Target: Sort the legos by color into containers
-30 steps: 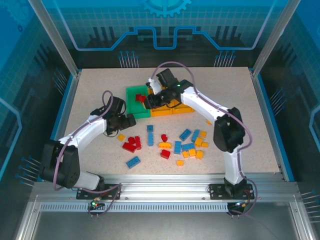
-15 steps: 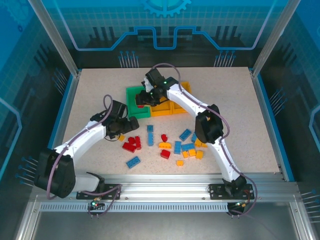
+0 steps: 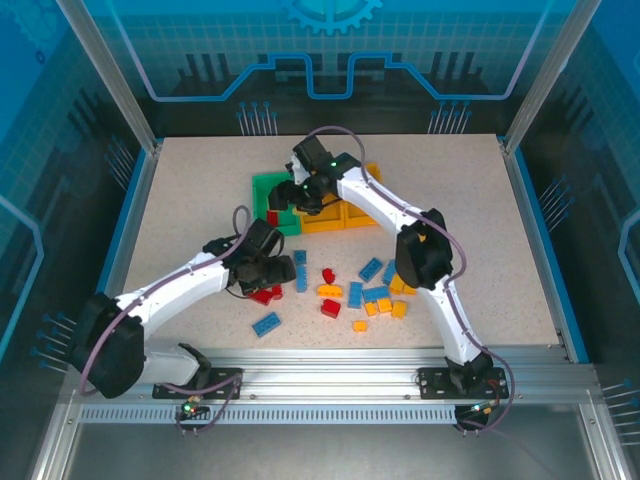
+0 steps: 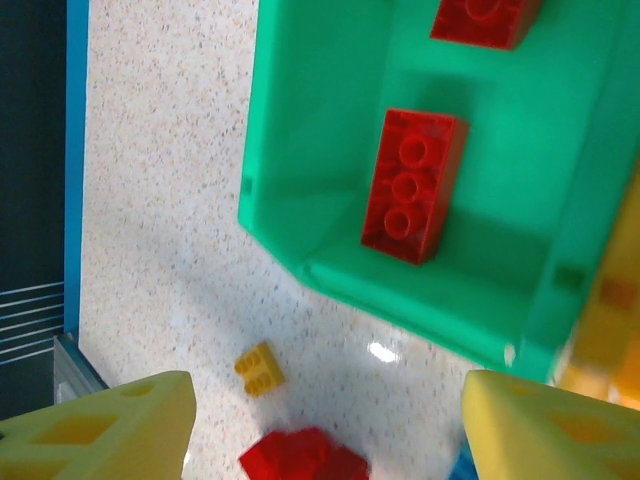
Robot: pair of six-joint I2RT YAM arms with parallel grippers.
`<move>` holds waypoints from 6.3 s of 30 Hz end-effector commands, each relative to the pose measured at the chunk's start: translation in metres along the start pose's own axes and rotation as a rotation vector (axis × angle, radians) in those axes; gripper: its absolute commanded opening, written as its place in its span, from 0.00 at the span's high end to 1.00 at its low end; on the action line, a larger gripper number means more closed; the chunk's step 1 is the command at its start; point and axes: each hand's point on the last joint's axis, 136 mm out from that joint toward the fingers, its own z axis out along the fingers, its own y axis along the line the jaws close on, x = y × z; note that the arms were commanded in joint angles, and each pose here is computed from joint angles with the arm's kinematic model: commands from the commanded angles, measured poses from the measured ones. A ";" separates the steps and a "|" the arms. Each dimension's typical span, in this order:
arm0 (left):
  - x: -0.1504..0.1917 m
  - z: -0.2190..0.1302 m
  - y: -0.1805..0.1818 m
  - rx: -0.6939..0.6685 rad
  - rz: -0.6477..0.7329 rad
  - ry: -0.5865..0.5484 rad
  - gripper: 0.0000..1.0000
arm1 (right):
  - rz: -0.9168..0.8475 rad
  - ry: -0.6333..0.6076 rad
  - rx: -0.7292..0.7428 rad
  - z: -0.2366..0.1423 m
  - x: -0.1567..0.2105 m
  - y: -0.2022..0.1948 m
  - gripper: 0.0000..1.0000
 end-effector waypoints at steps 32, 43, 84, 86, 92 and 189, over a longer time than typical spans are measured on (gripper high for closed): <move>-0.016 0.020 -0.022 -0.128 0.057 -0.014 0.72 | 0.269 -0.145 0.484 -0.207 0.158 -0.224 0.24; -0.086 -0.035 -0.061 0.006 0.082 -0.174 0.73 | 0.381 -0.109 0.575 -0.198 0.173 -0.254 0.24; -0.188 -0.040 -0.056 0.086 0.111 -0.304 0.33 | 0.530 0.021 0.680 -0.146 0.122 -0.340 0.70; -0.182 -0.042 -0.051 0.080 0.113 -0.303 0.31 | 0.526 0.015 0.681 -0.148 0.123 -0.338 0.75; -0.156 -0.035 -0.018 -0.009 0.105 -0.268 0.29 | 0.381 -0.091 0.637 -0.169 0.093 -0.290 0.77; -0.170 0.022 -0.254 0.395 0.450 -0.174 0.71 | 0.272 -0.194 0.405 -0.155 0.082 -0.266 0.28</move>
